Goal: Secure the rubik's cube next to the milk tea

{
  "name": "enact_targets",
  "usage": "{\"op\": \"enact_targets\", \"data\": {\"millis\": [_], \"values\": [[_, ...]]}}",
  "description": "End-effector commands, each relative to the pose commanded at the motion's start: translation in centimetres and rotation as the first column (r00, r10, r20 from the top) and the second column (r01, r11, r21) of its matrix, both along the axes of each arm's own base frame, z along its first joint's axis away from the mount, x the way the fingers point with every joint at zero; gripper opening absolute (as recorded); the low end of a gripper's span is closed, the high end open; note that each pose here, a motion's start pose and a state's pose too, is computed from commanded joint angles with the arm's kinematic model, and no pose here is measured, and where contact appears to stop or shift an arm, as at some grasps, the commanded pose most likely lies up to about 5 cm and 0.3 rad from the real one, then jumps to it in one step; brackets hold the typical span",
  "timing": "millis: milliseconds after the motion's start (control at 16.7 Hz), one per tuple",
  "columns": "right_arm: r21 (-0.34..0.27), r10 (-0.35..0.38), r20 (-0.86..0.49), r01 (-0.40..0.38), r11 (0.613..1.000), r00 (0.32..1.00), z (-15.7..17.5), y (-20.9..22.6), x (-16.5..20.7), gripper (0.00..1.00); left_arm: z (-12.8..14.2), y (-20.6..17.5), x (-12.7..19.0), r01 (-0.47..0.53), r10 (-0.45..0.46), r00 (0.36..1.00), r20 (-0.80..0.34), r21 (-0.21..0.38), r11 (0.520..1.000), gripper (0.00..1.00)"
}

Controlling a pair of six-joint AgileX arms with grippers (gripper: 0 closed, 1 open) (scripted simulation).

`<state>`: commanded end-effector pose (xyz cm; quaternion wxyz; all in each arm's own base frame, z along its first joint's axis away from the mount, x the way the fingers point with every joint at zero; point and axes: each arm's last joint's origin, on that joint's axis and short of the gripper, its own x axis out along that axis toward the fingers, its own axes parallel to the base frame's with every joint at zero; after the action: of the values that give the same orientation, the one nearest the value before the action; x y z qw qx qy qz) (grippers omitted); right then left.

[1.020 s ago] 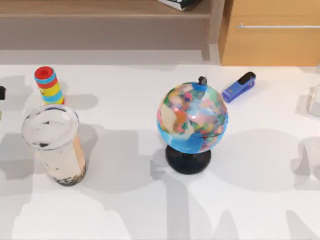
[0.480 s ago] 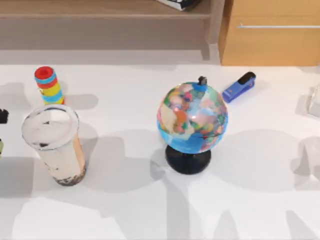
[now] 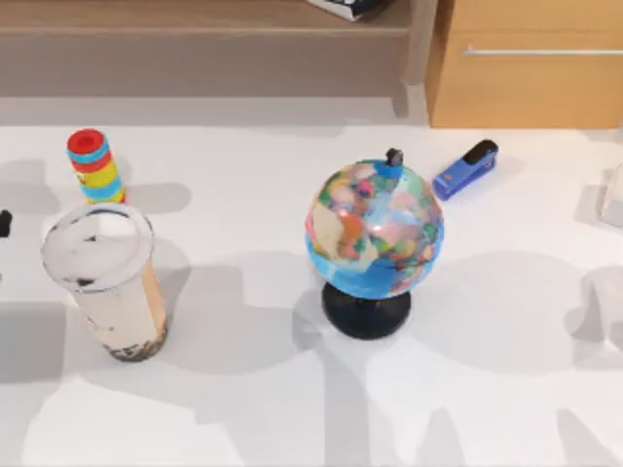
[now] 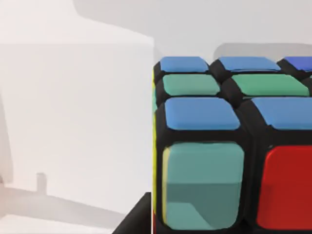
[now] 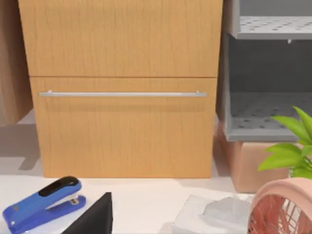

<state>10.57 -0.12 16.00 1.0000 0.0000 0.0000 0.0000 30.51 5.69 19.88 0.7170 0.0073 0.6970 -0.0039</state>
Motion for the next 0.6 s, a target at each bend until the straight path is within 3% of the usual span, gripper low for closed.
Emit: {"op": "enact_targets", "data": {"millis": [600], "values": [[0.0,0.0,0.0,0.0,1.0,1.0,0.0,0.0,0.0,1.0,0.53,0.62,0.27,-0.023,0.022,0.998,0.063,0.006,1.0,0.0]]}}
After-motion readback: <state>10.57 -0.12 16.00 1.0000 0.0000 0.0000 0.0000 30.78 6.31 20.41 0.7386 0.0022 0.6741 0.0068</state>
